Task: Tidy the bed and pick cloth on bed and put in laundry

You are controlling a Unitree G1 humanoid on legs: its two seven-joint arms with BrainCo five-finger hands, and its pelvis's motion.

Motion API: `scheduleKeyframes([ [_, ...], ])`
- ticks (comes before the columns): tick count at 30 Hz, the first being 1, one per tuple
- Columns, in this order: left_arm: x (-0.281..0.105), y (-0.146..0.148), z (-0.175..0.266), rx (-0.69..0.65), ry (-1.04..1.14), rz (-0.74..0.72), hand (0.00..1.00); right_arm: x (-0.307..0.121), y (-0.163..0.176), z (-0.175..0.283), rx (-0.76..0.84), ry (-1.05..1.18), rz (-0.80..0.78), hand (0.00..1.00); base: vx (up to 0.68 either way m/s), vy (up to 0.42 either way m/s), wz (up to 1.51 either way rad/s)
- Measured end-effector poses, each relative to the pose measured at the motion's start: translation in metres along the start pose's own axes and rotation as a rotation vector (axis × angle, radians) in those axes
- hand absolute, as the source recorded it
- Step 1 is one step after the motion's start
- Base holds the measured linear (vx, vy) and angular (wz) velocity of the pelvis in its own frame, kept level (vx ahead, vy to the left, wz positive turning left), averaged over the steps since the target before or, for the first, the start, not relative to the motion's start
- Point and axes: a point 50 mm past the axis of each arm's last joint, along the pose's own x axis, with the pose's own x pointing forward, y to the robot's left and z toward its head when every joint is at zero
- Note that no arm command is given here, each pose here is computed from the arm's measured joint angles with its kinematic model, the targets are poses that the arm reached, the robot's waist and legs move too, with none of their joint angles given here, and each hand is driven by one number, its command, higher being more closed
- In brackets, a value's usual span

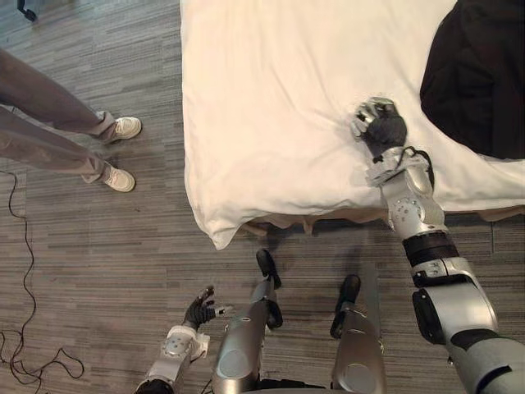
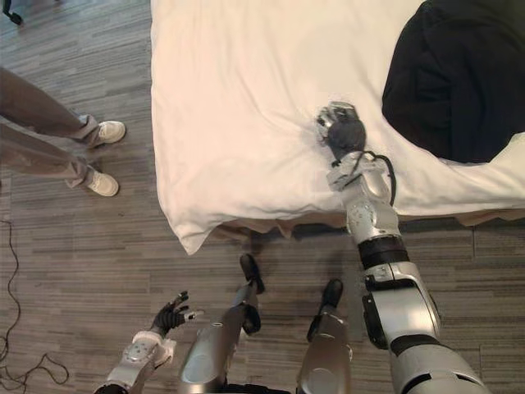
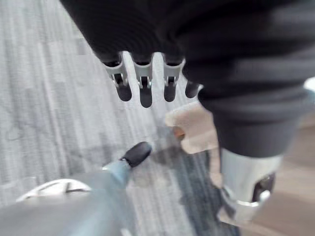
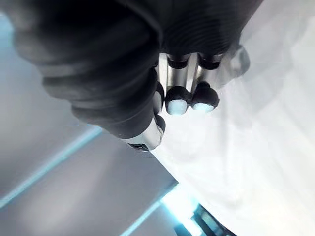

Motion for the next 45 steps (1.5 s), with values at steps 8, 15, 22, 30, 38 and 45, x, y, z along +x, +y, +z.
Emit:
scheduleKeyframes([
  [8, -0.004, -0.017, -0.019, -0.130, 0.082, 0.042, 0.00, -0.260, -0.132, -0.059, 0.109, 0.225, -0.962, 0.00, 0.14, -0.076, -0.44],
  [15, -0.037, -0.014, -0.074, -0.259, 0.288, 0.207, 0.00, -0.354, -0.141, -0.046, 0.076, 0.260, -1.299, 0.00, 0.09, -0.070, -0.52],
  [22, -0.051, -0.028, -0.091, -0.265, 0.372, 0.203, 0.00, -0.297, -0.126, -0.081, 0.127, 0.410, -1.003, 0.00, 0.03, -0.015, -0.73],
  [30, -0.038, -0.026, -0.083, -0.121, 0.392, 0.157, 0.00, -0.246, -0.070, -0.119, 0.164, 0.467, -0.607, 0.00, -0.07, 0.071, -1.03],
  [38, -0.038, -0.005, -0.084, -0.136, 0.407, 0.214, 0.00, -0.252, -0.085, -0.128, 0.042, 0.645, -0.607, 0.00, 0.04, 0.016, -1.67],
  [45, -0.046, -0.010, -0.095, -0.115, 0.463, 0.171, 0.00, -0.246, -0.091, -0.127, -0.093, 0.753, -0.468, 0.00, -0.07, -0.093, -1.24],
])
